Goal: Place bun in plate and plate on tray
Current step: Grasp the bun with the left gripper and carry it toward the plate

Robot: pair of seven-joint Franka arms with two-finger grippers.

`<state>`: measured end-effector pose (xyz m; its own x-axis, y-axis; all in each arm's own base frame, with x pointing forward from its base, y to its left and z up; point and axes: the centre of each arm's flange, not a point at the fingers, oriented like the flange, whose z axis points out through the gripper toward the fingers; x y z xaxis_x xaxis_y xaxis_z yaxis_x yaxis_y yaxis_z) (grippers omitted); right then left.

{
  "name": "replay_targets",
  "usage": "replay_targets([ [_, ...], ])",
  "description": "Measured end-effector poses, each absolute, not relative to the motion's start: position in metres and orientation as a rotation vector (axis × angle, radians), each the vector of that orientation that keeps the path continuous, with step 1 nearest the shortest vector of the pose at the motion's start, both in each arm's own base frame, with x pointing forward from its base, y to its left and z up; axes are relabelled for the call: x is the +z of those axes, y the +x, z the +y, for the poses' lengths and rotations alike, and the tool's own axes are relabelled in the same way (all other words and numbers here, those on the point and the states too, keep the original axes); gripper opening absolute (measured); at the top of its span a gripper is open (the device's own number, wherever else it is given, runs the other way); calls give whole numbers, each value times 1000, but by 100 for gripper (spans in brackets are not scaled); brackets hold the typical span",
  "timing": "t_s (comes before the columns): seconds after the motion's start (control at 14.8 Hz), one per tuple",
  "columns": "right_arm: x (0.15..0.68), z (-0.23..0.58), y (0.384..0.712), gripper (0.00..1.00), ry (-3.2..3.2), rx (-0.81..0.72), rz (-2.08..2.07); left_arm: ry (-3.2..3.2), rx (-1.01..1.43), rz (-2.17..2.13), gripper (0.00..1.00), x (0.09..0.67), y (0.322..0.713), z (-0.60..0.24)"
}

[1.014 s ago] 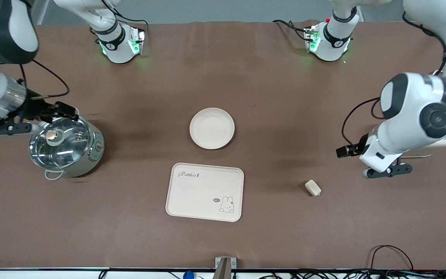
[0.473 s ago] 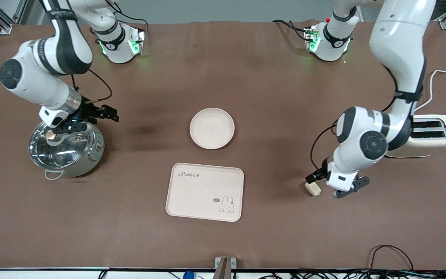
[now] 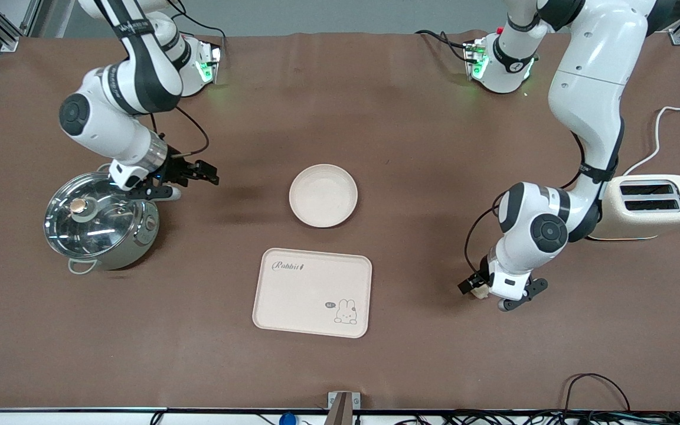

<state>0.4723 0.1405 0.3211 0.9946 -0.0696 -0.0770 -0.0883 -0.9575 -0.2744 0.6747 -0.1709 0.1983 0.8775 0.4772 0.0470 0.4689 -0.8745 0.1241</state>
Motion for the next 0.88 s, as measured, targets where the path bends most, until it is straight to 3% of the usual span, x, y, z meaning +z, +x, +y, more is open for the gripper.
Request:
replay_targets([
  [0.07, 314, 147, 471, 100, -2842, 96, 135, 2937, 116, 743, 89, 195, 675, -171],
  [0.47, 271, 190, 463, 100, -2791, 83, 221, 2936, 117, 741, 31, 193, 675, -172],
  [0.54, 262, 197, 461, 100, -2784, 88, 243, 2935, 118, 742, 25, 193, 675, -175],
  [0.88, 223, 230, 447, 100, -2799, 124, 249, 2904, 93, 815, 23, 218, 659, -244],
])
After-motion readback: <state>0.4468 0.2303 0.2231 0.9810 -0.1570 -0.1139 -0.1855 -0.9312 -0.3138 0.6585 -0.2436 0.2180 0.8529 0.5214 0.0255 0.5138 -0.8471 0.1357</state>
